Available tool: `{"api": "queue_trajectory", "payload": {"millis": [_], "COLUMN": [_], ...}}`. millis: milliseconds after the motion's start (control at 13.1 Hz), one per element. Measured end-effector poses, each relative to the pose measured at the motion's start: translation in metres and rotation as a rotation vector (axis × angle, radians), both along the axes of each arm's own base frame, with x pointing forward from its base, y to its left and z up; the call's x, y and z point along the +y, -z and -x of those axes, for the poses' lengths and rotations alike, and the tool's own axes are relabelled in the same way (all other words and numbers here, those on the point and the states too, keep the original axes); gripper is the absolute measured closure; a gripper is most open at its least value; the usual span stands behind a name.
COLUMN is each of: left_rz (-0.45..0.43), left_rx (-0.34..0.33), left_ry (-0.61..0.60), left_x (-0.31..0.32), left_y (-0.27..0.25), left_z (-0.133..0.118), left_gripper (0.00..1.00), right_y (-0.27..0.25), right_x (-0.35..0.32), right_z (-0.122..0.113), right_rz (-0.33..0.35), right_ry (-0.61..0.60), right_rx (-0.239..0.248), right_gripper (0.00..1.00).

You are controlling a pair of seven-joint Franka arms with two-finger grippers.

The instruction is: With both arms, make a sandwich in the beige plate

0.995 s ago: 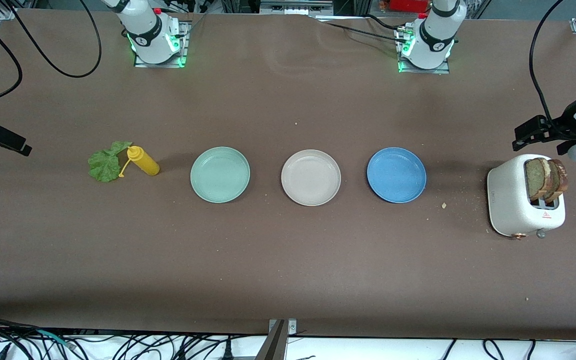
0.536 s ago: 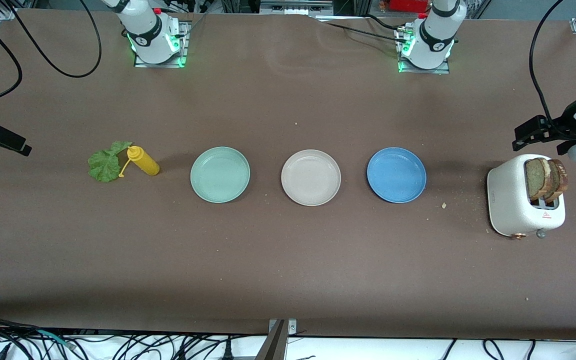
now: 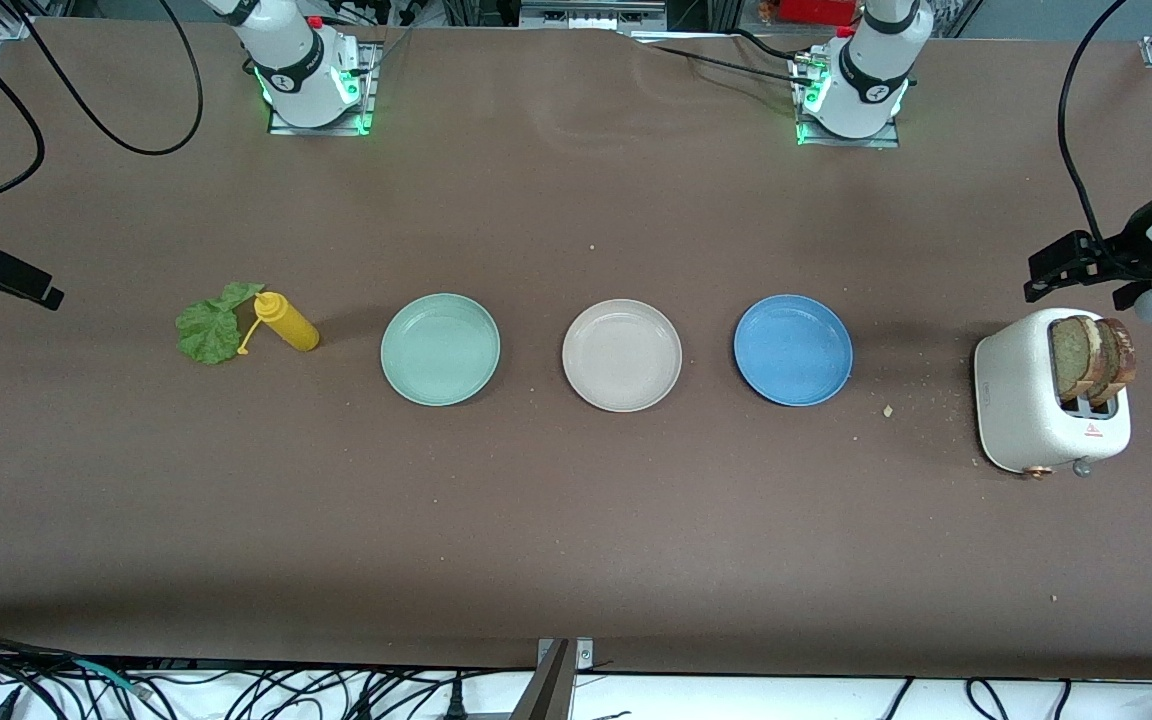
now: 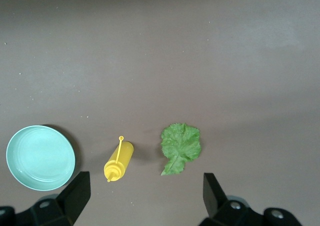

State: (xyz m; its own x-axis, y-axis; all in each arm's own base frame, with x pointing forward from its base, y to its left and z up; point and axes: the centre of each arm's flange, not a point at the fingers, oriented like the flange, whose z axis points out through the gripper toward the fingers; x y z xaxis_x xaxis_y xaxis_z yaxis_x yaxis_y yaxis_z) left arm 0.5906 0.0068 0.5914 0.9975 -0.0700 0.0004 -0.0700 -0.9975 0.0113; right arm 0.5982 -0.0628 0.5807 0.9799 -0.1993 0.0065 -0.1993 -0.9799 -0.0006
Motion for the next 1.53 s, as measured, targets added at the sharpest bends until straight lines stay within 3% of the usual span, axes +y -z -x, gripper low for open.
{"api": "queue_trajectory", "payload": {"millis": [919, 1148, 1531], "left_rz": [0.0, 0.0, -0.001], "left_rx": [0.015, 0.018, 0.045], "left_ry": [-0.004, -0.006, -0.01], "left_x": [0.003, 0.004, 0.009], "left_y": [0.007, 0.009, 0.025], "left_z": [0.0, 0.0, -0.005], "left_gripper": [0.0, 0.0, 0.0], "right_y": [0.021, 0.027, 0.041], "right_x": [-0.012, -0.012, -0.018], "right_z": [-0.005, -0.004, -0.001], "right_rz": [0.001, -0.004, -0.052], "right_ry": [-0.002, -0.165, -0.622], "right_rx": [0.038, 0.05, 0.064], "right_gripper": [0.0, 0.0, 0.0]}}
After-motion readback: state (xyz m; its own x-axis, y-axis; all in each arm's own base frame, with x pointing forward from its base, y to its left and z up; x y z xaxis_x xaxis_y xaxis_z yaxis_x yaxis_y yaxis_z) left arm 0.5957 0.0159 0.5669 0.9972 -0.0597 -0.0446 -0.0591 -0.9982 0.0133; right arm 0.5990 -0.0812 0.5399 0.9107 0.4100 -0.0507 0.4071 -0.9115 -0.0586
